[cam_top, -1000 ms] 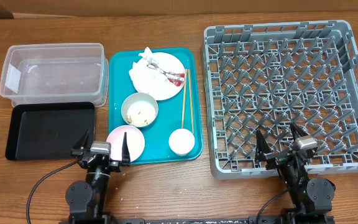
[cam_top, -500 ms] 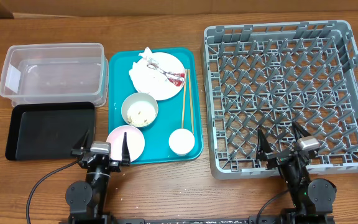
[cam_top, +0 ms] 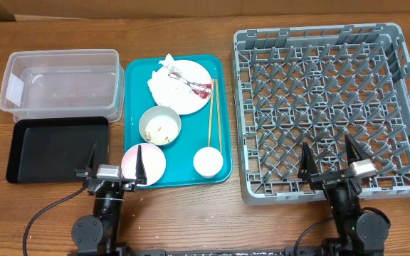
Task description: Sort waste into correct bins and load items into the dishwasher
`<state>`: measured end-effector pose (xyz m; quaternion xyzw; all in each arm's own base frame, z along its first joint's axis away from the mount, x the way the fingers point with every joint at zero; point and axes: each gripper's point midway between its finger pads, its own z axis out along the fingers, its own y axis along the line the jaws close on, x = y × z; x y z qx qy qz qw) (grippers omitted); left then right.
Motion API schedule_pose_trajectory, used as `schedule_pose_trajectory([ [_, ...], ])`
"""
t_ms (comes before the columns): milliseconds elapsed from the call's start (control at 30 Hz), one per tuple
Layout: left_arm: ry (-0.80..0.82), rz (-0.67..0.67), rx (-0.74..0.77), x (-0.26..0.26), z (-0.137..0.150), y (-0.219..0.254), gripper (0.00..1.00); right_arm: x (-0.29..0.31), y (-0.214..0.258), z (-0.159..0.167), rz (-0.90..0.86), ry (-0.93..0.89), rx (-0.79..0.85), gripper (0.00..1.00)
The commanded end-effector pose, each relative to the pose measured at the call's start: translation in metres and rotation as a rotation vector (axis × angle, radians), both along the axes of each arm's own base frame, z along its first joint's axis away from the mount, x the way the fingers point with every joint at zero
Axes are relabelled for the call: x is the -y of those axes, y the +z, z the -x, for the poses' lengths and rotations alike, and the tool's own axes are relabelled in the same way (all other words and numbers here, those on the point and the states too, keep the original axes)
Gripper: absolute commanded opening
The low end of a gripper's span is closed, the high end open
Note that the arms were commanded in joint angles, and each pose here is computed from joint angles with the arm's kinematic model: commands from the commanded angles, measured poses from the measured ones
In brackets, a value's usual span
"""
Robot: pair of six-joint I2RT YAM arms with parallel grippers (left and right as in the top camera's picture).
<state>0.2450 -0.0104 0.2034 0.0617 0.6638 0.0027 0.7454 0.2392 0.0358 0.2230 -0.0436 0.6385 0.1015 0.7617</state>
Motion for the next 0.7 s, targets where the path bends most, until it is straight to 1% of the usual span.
schedule_pose_trajectory([
  [0, -0.022, 0.046, 0.037, 0.003, 0.003, 0.014, 1.00, 0.001, 0.010, 0.003, -0.004, -0.007, 0.051, 1.00],
  [100, -0.039, 0.041, 0.060, 0.006, 0.008, 0.032, 1.00, 0.001, 0.024, 0.006, -0.006, -0.007, 0.082, 1.00],
  [233, -0.037, 0.044, 0.013, 0.007, 0.014, 0.055, 1.00, 0.001, 0.059, 0.018, -0.008, -0.006, 0.149, 1.00],
  [367, -0.040, 0.045, -0.010, 0.007, 0.014, 0.081, 1.00, 0.002, 0.083, 0.027, -0.009, -0.006, 0.164, 1.00],
  [500, -0.093, -0.004, -0.029, 0.017, 0.009, 0.111, 1.00, 0.001, 0.104, 0.036, -0.007, 0.001, 0.172, 1.00],
  [667, -0.138, -0.001, -0.120, 0.023, -0.010, 0.137, 1.00, -0.003, 0.127, 0.043, -0.002, 0.021, 0.173, 1.00],
])
